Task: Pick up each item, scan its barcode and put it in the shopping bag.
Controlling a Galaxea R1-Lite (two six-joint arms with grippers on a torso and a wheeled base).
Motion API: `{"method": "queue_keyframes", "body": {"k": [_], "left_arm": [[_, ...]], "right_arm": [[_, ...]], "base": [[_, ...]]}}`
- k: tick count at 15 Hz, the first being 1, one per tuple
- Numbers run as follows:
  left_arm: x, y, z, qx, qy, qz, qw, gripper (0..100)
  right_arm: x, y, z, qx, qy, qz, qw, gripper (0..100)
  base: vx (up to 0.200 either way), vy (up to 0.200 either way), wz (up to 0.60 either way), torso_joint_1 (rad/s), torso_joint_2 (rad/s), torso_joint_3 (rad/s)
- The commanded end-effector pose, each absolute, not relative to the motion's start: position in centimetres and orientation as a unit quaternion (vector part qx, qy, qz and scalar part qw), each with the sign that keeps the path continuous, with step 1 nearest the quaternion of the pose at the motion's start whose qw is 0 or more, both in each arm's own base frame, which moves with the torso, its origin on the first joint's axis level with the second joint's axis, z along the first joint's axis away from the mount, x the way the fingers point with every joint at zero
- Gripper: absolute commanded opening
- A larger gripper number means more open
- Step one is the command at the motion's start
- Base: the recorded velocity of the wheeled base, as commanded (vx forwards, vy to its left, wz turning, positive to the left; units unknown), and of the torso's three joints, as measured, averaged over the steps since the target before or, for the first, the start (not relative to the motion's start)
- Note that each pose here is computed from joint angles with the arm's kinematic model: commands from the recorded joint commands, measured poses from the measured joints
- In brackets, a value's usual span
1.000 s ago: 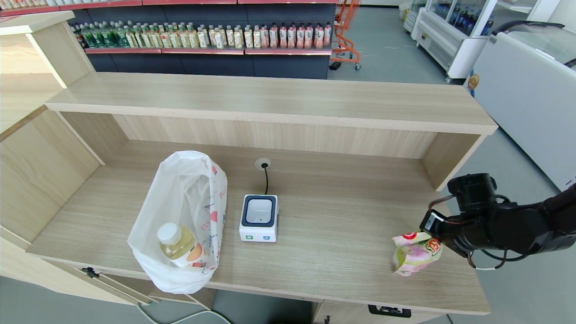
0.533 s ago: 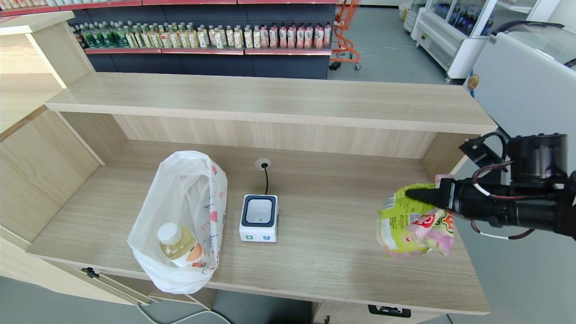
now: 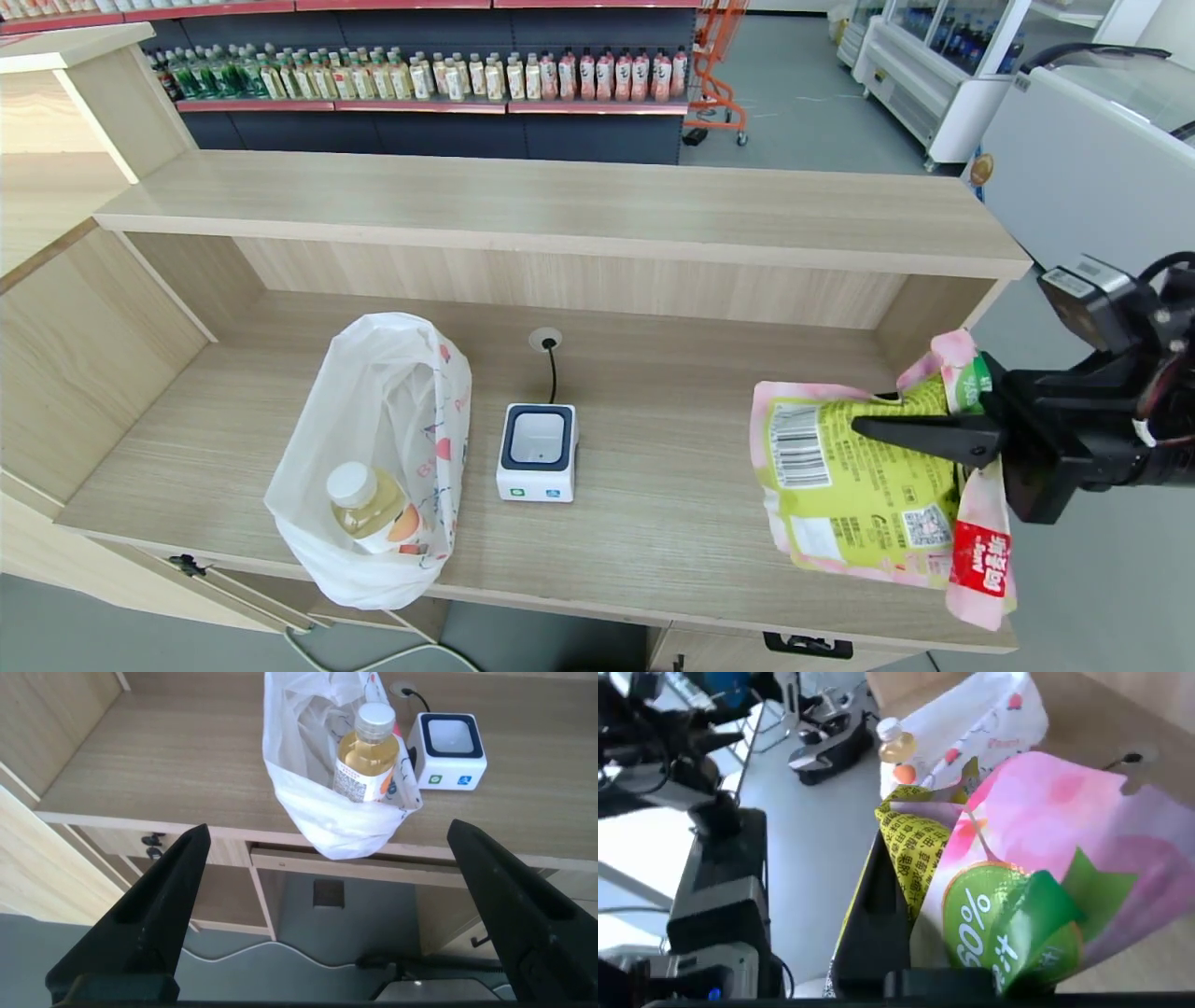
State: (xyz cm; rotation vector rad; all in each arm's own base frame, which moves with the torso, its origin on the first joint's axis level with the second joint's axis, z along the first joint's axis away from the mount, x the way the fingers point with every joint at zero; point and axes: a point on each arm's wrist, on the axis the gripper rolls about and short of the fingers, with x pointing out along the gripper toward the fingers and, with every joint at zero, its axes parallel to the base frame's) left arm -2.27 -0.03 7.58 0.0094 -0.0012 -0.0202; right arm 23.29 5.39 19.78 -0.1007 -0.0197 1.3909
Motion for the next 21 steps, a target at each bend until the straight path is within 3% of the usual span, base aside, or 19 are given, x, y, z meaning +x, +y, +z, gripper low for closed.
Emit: {"method": "queue_keyframes", "body": {"k": [1,4,9,17,21], "left_arm": [[-2.3,0.0,7.6,0.005,-0.001,-0.010,1.000,100],[-2.3,0.0,7.6,0.005,-0.001,-0.010,1.000,100],[-2.3,0.0,7.6,0.005,-0.001,-0.010,1.000,100],[-2.3,0.0,7.6,0.005,-0.001,-0.010,1.000,100],[-2.3,0.0,7.6,0.005,-0.001,-0.010,1.000,100]], "right_arm": [[22.7,5.6,19.3,-0.074,-0.032,0.655,0.751,0],[21.3,6.1,18.2,-0.195,-0.139,0.659,0.713,0],[19.5,6.7,18.1,-0.250,-0.228,0.679,0.652,0],[20.1,8.9,14.1,-0.257,-0.214,0.719,0.609,0],[19.8,9.4,14.1,-0.252,-0.212,0.728,0.601,0]], "base": [[0.000,0.000,0.00,0.000,0.00,0.000],[0.000,0.000,0.00,0.000,0.00,0.000],[0.000,0.000,0.00,0.000,0.00,0.000],[0.000,0.000,0.00,0.000,0.00,0.000],[0.000,0.000,0.00,0.000,0.00,0.000]]}}
